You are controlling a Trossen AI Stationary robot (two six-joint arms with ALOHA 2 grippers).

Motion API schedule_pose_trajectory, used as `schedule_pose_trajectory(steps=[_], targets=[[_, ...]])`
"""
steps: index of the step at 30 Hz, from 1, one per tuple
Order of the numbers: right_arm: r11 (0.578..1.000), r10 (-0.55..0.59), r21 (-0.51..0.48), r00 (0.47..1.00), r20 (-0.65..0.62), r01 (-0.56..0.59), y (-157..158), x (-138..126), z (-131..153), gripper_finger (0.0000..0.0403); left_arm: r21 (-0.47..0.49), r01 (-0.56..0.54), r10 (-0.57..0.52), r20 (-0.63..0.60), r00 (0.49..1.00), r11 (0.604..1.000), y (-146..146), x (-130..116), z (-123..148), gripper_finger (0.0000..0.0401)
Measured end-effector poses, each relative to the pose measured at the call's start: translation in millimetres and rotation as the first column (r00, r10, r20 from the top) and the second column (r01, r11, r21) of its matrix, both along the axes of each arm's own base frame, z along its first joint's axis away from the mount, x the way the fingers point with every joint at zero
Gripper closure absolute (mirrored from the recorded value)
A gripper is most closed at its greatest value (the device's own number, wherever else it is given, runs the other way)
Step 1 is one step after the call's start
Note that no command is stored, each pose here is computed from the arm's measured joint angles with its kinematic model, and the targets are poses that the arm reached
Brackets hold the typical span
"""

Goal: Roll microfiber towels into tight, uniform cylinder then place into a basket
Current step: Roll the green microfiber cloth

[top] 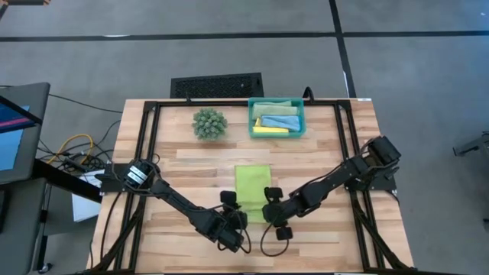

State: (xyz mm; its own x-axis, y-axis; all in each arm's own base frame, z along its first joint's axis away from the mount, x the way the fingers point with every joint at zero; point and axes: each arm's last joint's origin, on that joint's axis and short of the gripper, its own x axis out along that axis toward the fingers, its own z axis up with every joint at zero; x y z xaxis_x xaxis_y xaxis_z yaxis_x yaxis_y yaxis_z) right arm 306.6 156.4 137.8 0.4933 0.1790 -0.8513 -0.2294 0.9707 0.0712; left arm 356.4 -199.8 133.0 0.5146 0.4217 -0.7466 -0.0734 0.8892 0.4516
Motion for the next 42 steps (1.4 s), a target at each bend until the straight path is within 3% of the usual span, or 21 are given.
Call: schedule_pose_trajectory(steps=[7,17,24,37,42], targets=[[0.999,-0.037,-0.019,0.997,0.067,0.038,1,0,12,0.0258,-0.001,0.025,-0.025,0.058,0.998,1.000,-14,9,25,0.0269],[0.994,-0.100,-0.053,0.994,-0.054,0.097,-7,-3,-5,0.0349,-0.001,0.023,-0.023,0.021,1.000,1.000,-9,1,8,0.0269],[0.993,-0.100,-0.074,0.991,-0.093,0.094,-6,-8,-7,0.0392,0.002,-0.010,0.010,0.004,1.000,1.000,1,-1,-2,0.0269],[0.996,-0.086,-0.044,0.989,-0.116,0.082,-5,-9,-7,0.0376,-0.026,0.052,-0.049,0.100,0.994,0.998,-15,15,26,0.0269],[0.996,-0.083,-0.034,0.989,-0.121,0.080,-5,-9,-7,0.0385,-0.142,0.171,-0.160,0.087,0.983,0.975,-16,18,15,0.0269]])
